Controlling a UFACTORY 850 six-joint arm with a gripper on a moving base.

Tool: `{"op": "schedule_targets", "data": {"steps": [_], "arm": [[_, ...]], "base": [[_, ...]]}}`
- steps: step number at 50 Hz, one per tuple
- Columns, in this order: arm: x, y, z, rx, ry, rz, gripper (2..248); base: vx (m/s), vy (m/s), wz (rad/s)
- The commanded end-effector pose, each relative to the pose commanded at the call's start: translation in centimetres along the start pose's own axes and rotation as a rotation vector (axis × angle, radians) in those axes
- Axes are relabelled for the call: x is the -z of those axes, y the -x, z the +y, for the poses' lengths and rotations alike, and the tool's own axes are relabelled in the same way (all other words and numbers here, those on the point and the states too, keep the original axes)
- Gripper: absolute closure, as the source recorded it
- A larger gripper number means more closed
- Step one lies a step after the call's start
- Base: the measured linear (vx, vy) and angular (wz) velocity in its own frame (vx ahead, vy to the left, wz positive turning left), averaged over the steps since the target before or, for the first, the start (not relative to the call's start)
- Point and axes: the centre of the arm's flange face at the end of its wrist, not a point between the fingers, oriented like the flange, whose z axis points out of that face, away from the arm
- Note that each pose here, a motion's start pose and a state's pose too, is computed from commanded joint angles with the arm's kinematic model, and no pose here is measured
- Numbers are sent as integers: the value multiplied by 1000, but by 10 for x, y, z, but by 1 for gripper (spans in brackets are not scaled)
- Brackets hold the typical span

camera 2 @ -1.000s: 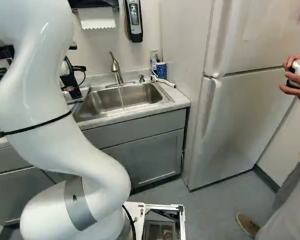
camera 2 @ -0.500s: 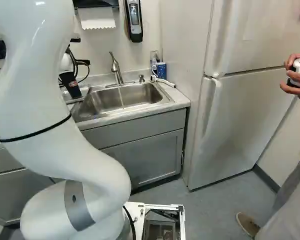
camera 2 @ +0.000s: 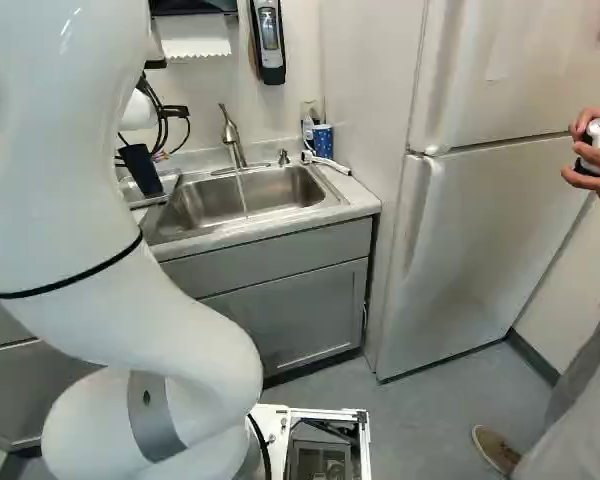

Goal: Rinse the cup and place it in the tray

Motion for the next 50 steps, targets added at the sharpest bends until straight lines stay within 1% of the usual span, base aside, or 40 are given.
{"op": "schedule_targets", "data": {"steps": [5, 19, 27, 39, 50], "arm": [[3, -4, 7, 18, 6, -5, 3], [13, -19, 29, 14, 46, 23, 3], [12, -28, 39, 13, 64, 40, 3], [6, -29, 53, 10, 89, 41, 3], [-6, -30, 64, 8, 104, 42, 3]], "base": [[0, 0, 0], [0, 0, 0], [0, 0, 0], [0, 0, 0], [0, 0, 0]]}}
